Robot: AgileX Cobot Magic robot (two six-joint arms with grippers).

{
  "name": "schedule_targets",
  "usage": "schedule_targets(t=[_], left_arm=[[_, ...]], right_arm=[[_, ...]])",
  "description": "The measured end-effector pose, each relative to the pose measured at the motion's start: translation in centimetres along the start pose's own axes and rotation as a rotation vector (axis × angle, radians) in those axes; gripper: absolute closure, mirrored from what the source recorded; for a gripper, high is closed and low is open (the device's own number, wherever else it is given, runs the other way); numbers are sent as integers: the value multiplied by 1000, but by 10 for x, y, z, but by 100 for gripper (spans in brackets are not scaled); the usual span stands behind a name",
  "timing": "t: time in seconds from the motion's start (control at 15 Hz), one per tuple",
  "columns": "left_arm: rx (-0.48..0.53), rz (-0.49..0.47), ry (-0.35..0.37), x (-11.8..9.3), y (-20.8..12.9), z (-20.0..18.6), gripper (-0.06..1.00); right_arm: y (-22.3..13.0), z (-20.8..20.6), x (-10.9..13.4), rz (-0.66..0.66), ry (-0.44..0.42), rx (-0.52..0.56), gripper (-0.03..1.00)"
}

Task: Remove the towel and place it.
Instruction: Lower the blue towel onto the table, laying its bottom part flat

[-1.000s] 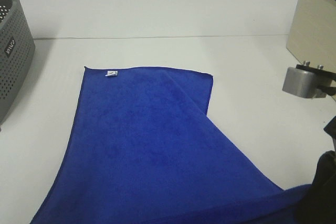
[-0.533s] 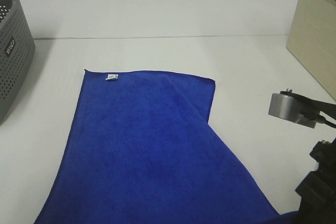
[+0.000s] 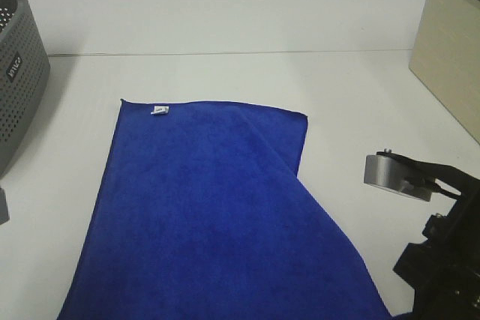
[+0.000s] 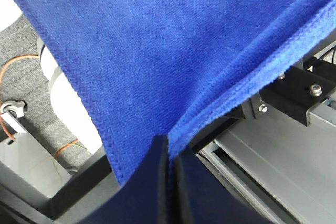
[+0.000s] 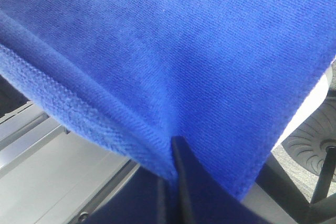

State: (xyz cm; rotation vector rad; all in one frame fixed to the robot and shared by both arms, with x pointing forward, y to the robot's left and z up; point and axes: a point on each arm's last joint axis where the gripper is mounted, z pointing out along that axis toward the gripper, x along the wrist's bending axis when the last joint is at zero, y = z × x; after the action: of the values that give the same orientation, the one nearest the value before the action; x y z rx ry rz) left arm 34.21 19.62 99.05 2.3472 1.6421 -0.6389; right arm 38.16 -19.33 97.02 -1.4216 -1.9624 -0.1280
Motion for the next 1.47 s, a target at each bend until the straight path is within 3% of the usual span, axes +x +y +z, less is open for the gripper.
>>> schedule_targets(t=[0.13, 0.2, 0.27, 0.47, 0.67, 0.87, 1.13, 1.33, 1.47], left_arm=[[-41, 44, 30, -4, 8, -12, 94], [-147, 131, 98, -15, 24, -42, 94], [-221, 186, 148, -22, 34, -62, 94], [-427, 319, 355, -35, 60, -119, 94], [-540, 410, 573, -45, 94, -163, 94], [-637, 439, 737, -53, 140, -206, 94], [-796, 443, 826, -51, 194, -267, 94], [-898, 438, 863, -46, 222, -290, 94], [-1001, 480, 930, -46, 237, -303, 94]], right_arm=[[7, -16, 8, -57, -36, -59, 95], [17, -54, 28, -180, -130, -200, 95], [21, -75, 38, -237, -189, -271, 95], [28, -136, 75, -370, -301, -489, 95], [42, -186, 107, -465, -369, -695, 95], [72, -230, 126, -519, -478, -844, 95], [116, -280, 149, -581, -601, -1035, 95], [138, -304, 160, -619, -654, -1182, 95], [155, -314, 161, -638, -686, -1292, 95]])
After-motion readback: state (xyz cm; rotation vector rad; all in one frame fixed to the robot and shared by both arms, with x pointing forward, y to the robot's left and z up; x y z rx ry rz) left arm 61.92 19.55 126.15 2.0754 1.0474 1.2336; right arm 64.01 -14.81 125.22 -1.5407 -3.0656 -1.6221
